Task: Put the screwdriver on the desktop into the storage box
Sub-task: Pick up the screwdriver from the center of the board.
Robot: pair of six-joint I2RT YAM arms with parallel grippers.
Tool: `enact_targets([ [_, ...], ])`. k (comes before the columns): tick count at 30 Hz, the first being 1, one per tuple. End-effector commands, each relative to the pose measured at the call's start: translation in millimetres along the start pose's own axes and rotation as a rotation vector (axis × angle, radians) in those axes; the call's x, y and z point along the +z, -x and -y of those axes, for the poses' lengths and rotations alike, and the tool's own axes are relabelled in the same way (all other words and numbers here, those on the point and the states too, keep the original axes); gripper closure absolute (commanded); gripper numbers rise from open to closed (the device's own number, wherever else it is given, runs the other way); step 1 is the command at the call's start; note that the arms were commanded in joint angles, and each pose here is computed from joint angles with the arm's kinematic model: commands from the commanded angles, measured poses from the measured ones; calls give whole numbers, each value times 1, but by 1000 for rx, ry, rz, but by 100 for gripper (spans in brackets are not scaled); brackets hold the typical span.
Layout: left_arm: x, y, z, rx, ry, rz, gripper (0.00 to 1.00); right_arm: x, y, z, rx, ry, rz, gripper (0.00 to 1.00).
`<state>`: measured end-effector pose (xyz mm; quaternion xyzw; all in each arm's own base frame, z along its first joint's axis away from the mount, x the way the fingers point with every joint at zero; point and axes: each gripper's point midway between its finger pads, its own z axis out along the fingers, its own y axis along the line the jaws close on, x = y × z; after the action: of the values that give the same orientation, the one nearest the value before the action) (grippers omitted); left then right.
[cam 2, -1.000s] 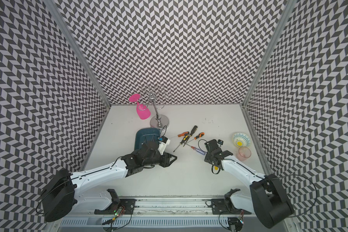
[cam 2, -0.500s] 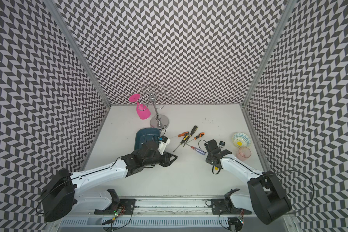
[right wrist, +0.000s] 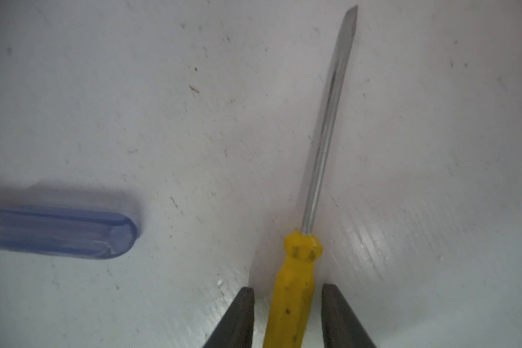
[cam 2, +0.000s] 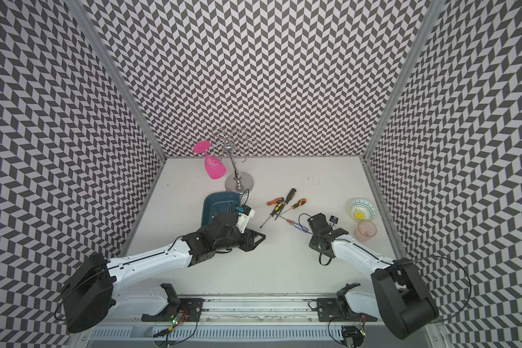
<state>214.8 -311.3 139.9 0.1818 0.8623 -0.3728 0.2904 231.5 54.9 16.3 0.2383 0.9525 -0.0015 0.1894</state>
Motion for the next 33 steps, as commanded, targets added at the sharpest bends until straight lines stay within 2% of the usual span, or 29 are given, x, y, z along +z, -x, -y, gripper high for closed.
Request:
enact_targets([
  [1,-2,3,4,6,-16,25,54,3,-10,-1,4,24,-35,60],
  [21,-5,2,3,-6,-21,38,54,-2,-19,2,12,36,-53,60],
  [27,-6,2,4,-7,-24,43,54,1,-22,2,5,41,-60,70],
  [33,-7,2,4,-14,-25,47,54,3,-25,-3,-9,69,-72,87],
])
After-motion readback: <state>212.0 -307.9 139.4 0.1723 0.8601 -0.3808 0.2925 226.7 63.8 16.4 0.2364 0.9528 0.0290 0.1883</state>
